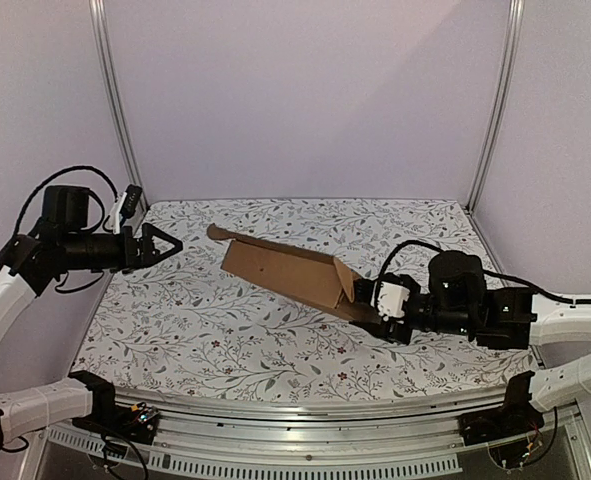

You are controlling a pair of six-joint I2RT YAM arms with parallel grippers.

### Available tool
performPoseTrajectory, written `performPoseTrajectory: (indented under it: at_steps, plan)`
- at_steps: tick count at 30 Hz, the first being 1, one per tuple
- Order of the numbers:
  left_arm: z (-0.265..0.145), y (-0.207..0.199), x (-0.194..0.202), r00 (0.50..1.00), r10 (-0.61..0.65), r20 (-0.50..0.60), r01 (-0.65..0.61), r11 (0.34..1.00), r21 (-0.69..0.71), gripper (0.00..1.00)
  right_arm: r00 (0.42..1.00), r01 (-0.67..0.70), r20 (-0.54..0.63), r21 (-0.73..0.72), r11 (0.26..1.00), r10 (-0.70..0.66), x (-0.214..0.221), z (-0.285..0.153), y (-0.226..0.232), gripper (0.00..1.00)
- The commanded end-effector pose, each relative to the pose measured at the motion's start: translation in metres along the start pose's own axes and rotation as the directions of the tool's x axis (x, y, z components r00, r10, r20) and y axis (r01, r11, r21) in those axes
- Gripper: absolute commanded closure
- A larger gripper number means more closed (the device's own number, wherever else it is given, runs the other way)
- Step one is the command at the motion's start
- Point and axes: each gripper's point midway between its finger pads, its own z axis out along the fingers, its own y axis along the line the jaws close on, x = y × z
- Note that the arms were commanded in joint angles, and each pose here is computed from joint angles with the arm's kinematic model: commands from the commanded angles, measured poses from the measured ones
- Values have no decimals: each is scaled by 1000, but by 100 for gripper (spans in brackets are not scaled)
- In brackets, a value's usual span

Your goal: Fold the paper box

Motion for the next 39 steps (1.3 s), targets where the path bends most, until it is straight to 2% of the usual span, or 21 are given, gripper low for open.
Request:
performPoseTrajectory:
  at_steps: [1,6,10,16,21,23,30,39]
  plan:
    - [6,-6,1,1000,25,2,-26,997,72,1,951,-230,148,-252,940,272,-31,3,6,51]
    - [13,-4,9,999,32,-43,-29,996,87,1,889,-330,167,-410,850,426,-30,8,5,51]
    - [15,-4,9,998,40,-49,-35,995,92,0,845,-372,179,-481,794,504,-23,9,5,52]
    - [24,-7,9,997,40,-71,-31,992,121,1,829,-370,153,-569,734,537,-19,10,19,51]
    - [27,-9,5,994,84,-67,-75,990,123,3,824,-373,137,-599,709,550,-16,10,25,51]
    - [28,-11,3,993,92,-72,-81,988,134,9,823,-377,134,-598,707,551,-15,9,26,51]
    - [32,-24,8,988,102,-113,-76,975,210,43,830,-387,131,-565,729,542,-8,10,25,50]
    - [36,-42,12,983,137,-123,-100,958,270,72,832,-396,117,-558,729,542,-3,15,26,51]
